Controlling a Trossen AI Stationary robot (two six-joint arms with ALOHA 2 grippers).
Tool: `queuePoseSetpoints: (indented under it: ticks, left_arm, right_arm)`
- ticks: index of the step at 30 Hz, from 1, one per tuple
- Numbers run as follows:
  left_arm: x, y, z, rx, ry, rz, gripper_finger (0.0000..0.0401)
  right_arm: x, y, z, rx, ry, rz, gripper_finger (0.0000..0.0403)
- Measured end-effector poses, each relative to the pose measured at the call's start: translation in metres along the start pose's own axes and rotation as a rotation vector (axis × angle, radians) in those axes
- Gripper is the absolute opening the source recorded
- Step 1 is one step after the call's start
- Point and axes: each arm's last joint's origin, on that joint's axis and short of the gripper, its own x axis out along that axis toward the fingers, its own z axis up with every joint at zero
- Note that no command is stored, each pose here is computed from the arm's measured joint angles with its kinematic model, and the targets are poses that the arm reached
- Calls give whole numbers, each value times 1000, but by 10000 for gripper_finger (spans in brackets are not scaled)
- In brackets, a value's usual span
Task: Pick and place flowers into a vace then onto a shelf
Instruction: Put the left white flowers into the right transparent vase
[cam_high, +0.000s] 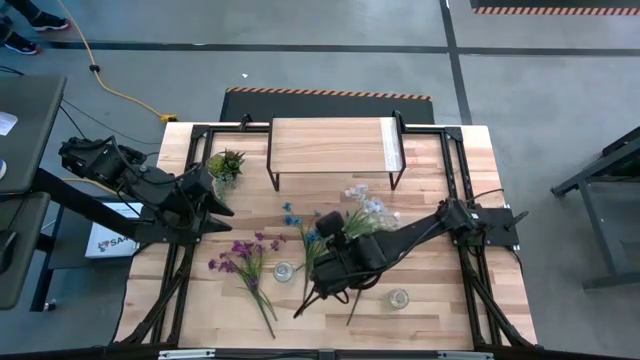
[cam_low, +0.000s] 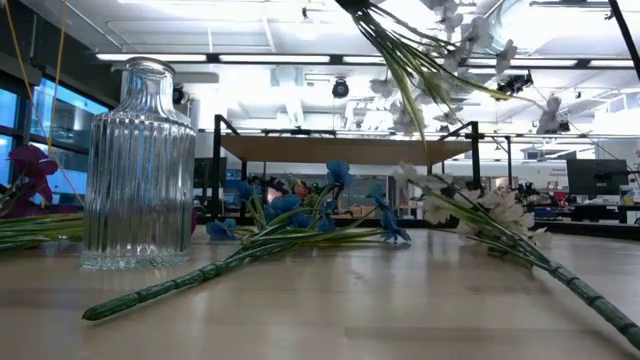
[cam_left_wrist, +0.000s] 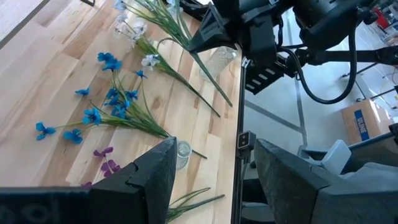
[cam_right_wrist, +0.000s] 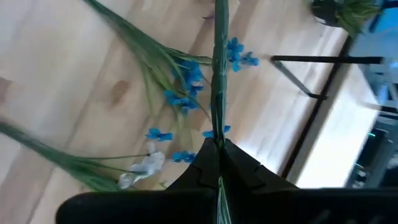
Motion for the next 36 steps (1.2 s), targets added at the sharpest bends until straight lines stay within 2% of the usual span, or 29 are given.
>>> queuePoseSetpoints:
  ticks: [4,10,14,19,23,27,33,36]
  left_arm:
    - [0,-1,1,-3,-10,-10,248]
    - [0,-2,3,-7,-26,-26,248]
    - [0,-3,3,-6,-27,-27,248]
    - [0,-3,3,-7,-27,-27,248]
    - [0,-3,3,-7,-27,-27,248]
    - [0,-3,3,-7,-27,-27,248]
    - [0,-3,3,-7,-24,-30,248]
    - [0,-3,2,-7,-19,-36,248]
  right_arm:
    - [-3,-2,-1,-1,10,-104,0]
    - [-2,0,-1,20,3,-41,0]
    - [-2,-4,-1,16,23,-180,0]
    - [-4,-6,-2,-25,33,-235,0]
    - [-9,-7,-4,25,9,-182,0]
    - [-13,-7,-6,90,-21,-77,0]
    - [-13,-4,-6,150,-27,-17,0]
    - [-2,2,-8,144,19,-6,0]
